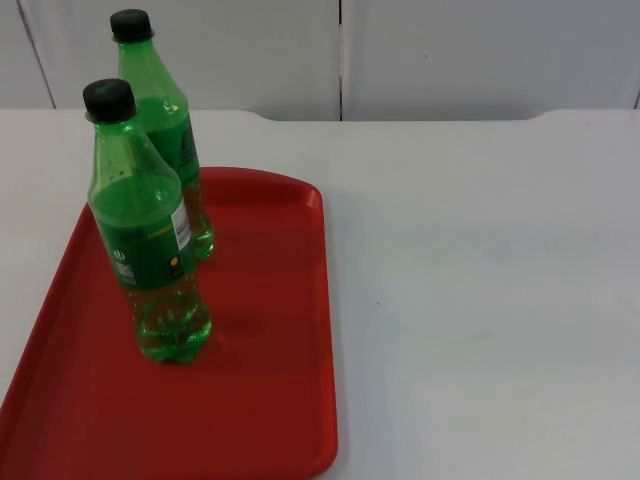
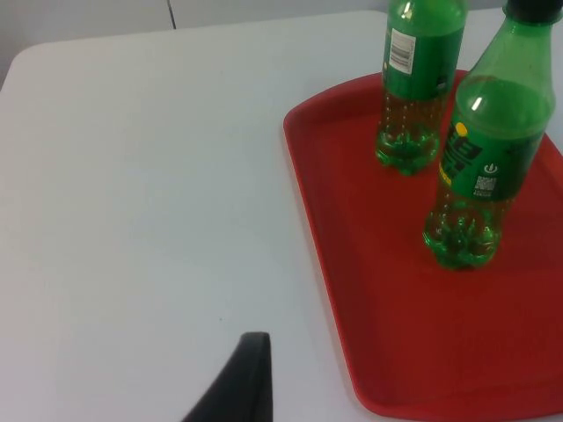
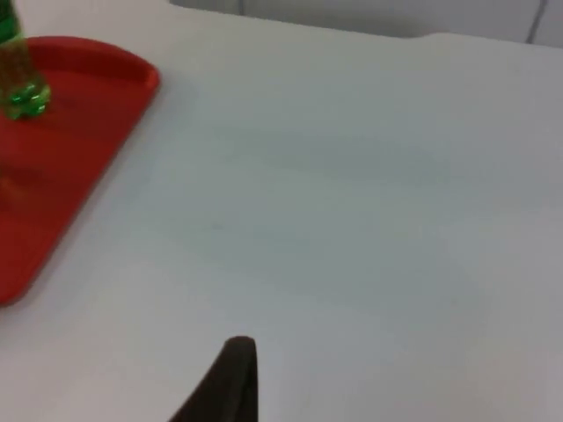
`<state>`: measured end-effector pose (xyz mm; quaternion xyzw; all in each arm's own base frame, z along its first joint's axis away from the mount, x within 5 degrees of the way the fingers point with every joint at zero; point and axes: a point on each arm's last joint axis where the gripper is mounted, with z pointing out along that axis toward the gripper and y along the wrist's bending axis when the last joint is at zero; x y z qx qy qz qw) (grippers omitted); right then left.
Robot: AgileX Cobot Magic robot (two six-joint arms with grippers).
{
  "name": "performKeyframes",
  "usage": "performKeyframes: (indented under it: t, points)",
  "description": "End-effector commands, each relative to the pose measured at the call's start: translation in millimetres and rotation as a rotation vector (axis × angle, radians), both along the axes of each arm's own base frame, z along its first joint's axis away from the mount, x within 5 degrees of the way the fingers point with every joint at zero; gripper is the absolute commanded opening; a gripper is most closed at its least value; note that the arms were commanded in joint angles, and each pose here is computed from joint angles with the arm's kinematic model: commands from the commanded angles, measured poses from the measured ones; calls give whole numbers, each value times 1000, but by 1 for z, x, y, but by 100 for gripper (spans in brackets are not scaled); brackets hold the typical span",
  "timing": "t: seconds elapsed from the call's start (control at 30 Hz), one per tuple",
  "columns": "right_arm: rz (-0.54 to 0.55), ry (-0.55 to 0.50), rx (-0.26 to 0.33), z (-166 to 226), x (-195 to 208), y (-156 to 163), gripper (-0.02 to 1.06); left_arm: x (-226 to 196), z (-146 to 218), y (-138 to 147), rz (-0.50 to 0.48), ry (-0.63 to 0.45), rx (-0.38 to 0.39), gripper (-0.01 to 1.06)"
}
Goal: Place the bottle upright on the tray.
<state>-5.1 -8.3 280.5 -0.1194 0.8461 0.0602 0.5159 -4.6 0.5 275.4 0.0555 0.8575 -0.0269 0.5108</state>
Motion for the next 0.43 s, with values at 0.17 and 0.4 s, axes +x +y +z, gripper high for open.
performKeyframes:
  t: [0.17, 0.4]
  points:
    - [-127, -4, -3, -1, -1, 1, 105, 0, -1, 1, 9, -4, 7, 105]
    - [-255, -4, 2, -1, -2, 2, 105, 0, -1, 1, 9, -4, 7, 105]
